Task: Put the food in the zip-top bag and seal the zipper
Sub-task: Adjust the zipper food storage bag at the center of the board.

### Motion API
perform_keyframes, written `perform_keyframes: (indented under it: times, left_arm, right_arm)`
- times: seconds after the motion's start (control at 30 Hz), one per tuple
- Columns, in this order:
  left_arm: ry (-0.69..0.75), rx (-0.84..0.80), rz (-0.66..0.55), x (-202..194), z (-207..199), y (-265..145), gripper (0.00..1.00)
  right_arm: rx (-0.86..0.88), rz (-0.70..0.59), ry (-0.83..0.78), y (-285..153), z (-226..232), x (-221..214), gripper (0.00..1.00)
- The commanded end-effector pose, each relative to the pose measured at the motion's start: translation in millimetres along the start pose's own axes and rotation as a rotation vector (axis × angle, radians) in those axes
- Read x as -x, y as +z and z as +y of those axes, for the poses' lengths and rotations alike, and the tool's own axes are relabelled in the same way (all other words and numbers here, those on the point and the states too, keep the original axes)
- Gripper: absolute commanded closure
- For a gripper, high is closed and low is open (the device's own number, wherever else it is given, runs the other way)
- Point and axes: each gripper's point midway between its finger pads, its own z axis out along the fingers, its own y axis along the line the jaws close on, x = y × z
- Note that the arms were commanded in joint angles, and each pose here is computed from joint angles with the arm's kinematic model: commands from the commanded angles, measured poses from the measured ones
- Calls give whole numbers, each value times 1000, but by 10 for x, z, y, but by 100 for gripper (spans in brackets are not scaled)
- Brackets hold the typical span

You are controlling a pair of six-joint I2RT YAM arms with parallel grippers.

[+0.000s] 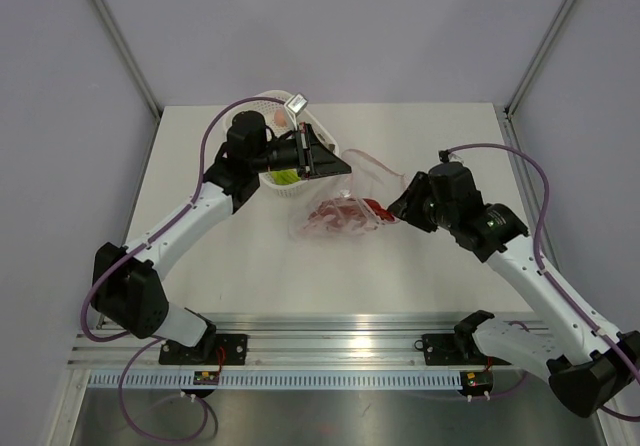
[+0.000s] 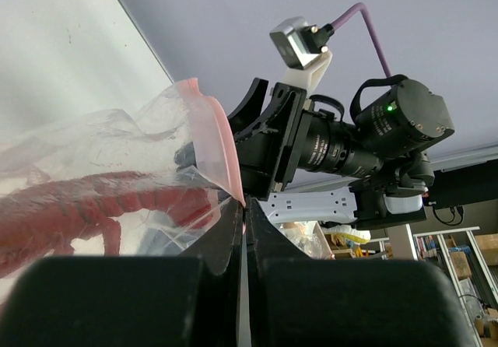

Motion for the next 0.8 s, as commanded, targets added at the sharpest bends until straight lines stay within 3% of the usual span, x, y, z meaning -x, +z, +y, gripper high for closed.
perform_keyframes:
  times: [0.0, 0.07, 0.1, 0.2, 0.4, 0.5, 0.63, 0.77]
  left_arm:
    - [41, -22, -37, 82, -41, 7, 100]
    - [39, -20, -41, 87, -34, 9, 100]
    - [37, -21, -42, 87, -34, 9, 100]
    - [40, -27, -45, 102, -61, 9, 100]
    - [93, -64, -87, 246, -336, -41, 100]
    - [148, -66, -122, 368, -510, -71, 100]
    - [226, -59, -113, 460, -699, -77, 100]
    - [215, -32, -39, 189, -489, -30, 100]
  right_arm:
    - [44, -13, 54, -22, 43, -11, 56]
    - [47, -28, 64, -40, 42, 8, 69]
    - [38, -44, 65, -50, 31, 42, 81]
    - [4, -99, 48, -113, 24, 200, 98]
    - [-124, -302, -105, -344, 100, 915, 100]
    - [-149, -328, -165, -270, 196, 1145, 100]
    - [-147, -344, -174, -249, 313, 1288, 100]
    - [-149, -347, -153, -232, 177, 1165, 100]
